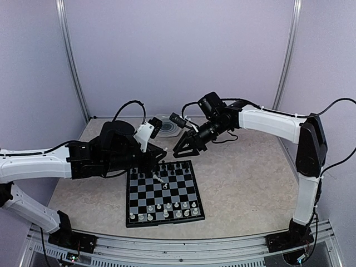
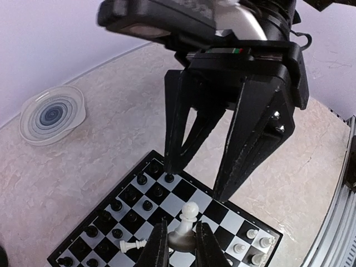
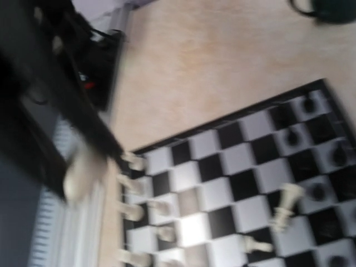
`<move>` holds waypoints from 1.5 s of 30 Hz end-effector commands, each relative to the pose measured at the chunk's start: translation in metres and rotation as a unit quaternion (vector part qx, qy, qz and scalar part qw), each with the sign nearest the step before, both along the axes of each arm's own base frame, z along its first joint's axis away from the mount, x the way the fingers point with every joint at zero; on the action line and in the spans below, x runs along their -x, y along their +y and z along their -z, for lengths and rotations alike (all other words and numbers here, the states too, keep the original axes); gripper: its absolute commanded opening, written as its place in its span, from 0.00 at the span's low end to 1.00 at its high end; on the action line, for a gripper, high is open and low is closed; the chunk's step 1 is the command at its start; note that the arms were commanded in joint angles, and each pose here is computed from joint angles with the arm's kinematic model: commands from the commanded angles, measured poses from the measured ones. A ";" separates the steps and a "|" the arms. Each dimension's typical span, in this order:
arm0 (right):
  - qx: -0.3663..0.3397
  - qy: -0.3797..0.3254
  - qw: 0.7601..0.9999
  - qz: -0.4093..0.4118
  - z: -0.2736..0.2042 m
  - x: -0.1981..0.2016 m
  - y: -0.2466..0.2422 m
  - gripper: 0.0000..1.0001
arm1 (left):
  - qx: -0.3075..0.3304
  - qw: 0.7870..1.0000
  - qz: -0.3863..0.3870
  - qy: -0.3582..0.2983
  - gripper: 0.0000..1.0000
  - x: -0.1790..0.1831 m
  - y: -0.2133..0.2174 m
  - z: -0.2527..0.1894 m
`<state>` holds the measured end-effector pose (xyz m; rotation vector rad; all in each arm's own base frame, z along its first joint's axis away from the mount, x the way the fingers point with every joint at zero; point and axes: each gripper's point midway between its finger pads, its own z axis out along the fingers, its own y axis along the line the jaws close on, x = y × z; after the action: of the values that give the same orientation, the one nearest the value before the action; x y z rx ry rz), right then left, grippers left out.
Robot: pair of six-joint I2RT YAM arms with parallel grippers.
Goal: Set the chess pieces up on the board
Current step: Pass from the left arm to the right
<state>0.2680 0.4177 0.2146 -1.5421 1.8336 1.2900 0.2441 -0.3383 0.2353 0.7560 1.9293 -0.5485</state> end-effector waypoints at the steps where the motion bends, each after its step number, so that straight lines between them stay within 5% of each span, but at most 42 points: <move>1: -0.021 0.117 0.993 -0.028 -0.015 0.019 0.004 0.50 | -0.014 0.999 -0.010 -0.036 0.12 -0.003 -0.013 0.004; 11: -0.028 0.177 0.983 -0.047 -0.006 0.035 0.005 0.52 | -0.035 0.999 -0.001 -0.041 0.12 0.002 -0.026 0.016; 33: -0.037 0.209 0.976 -0.057 0.000 0.037 0.010 0.21 | -0.035 0.999 0.015 -0.035 0.13 0.006 -0.033 0.020; 45: -0.033 0.203 0.978 -0.047 0.005 0.029 0.016 0.17 | -0.037 0.998 0.024 -0.034 0.13 0.009 -0.032 0.023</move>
<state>0.2372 0.4260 0.2146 -1.4104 1.9636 1.7937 0.2385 -0.3614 0.2051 0.8444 1.9172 -0.4326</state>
